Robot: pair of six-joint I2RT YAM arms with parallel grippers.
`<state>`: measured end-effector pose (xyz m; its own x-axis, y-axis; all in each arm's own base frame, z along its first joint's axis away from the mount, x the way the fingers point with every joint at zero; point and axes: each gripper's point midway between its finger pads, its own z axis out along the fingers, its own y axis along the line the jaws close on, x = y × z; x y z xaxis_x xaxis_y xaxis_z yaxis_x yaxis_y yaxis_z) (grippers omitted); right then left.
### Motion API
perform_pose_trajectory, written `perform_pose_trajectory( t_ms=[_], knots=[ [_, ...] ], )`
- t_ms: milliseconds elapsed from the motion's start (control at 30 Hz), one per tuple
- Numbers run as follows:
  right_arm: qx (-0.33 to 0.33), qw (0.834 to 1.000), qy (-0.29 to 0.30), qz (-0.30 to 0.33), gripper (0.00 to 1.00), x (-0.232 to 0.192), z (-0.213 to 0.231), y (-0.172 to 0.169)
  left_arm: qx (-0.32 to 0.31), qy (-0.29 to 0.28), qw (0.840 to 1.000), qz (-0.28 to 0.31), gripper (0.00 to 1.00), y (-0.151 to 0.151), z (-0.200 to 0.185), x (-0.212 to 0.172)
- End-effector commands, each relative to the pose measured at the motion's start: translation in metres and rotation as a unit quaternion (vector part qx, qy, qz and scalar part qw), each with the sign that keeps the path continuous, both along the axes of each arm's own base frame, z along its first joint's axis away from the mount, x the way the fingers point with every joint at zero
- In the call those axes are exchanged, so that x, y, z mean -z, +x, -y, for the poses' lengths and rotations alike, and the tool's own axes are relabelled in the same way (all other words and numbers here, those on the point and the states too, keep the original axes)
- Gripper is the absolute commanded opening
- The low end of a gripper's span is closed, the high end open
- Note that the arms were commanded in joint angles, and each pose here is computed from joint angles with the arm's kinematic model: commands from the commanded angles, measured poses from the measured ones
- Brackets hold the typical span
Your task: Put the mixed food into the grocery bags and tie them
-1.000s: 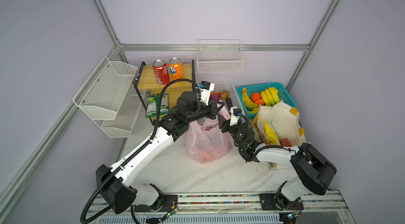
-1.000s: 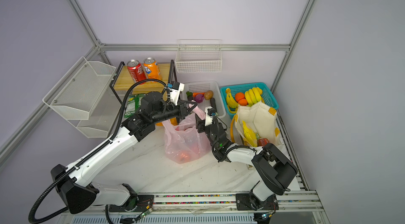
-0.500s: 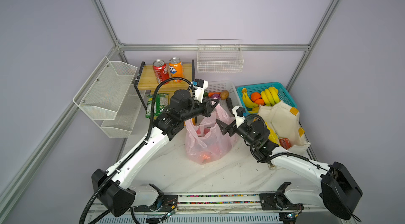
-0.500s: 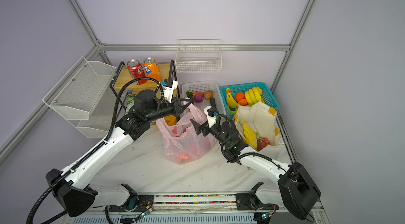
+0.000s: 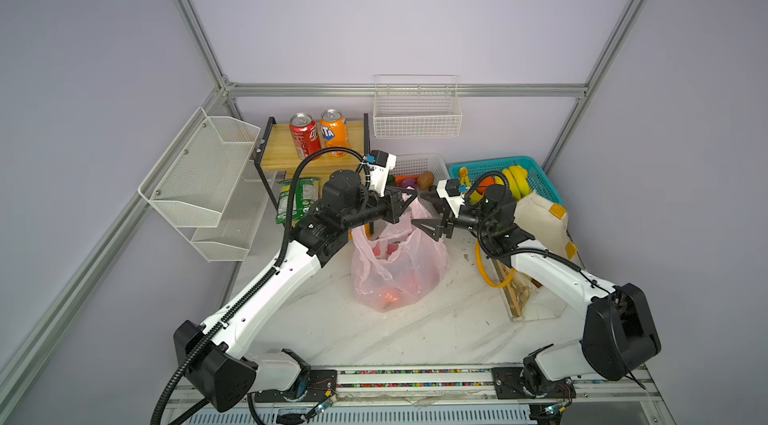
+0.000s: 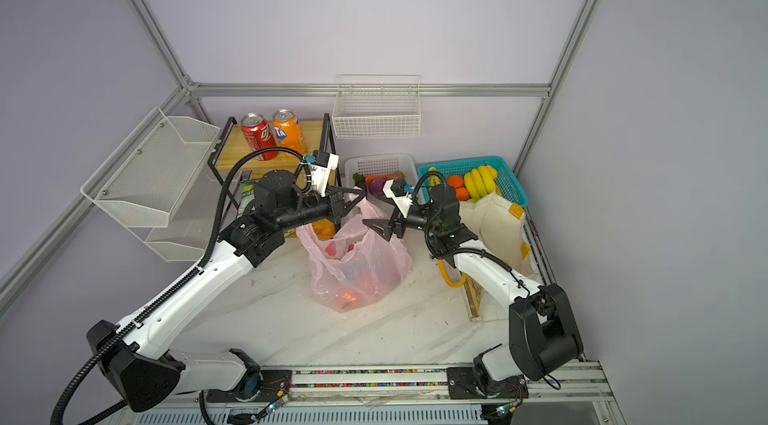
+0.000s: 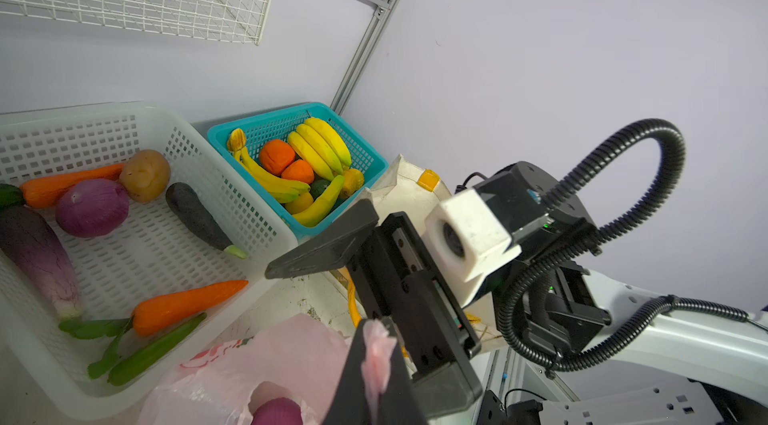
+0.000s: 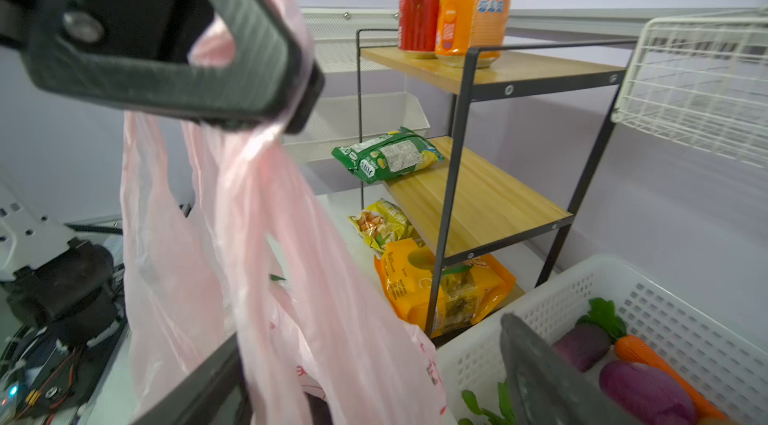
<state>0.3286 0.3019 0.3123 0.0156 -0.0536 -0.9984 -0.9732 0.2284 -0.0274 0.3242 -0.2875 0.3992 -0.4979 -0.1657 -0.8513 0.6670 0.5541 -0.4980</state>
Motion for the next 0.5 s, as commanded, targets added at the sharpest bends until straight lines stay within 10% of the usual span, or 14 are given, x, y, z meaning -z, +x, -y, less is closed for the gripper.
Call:
perform_pose_trajectory(
  t_ms=[0,333,467],
  knots=[
    [-0.09,0.996,-0.001,-0.001,0.79,-0.001,-0.003,-0.012,0.013,-0.011,1.0,0.022,0.0,-0.002,0.002,-0.012],
    [-0.122,0.992,-0.019,-0.039,0.15,0.024,-0.008,-0.007,0.008,0.0,1.0,0.024,0.01,0.004,0.003,-0.015],
    [-0.086,0.994,-0.017,-0.059,0.05,0.032,-0.004,-0.004,0.014,0.009,0.999,0.032,0.24,0.002,0.004,-0.021]
  ],
)
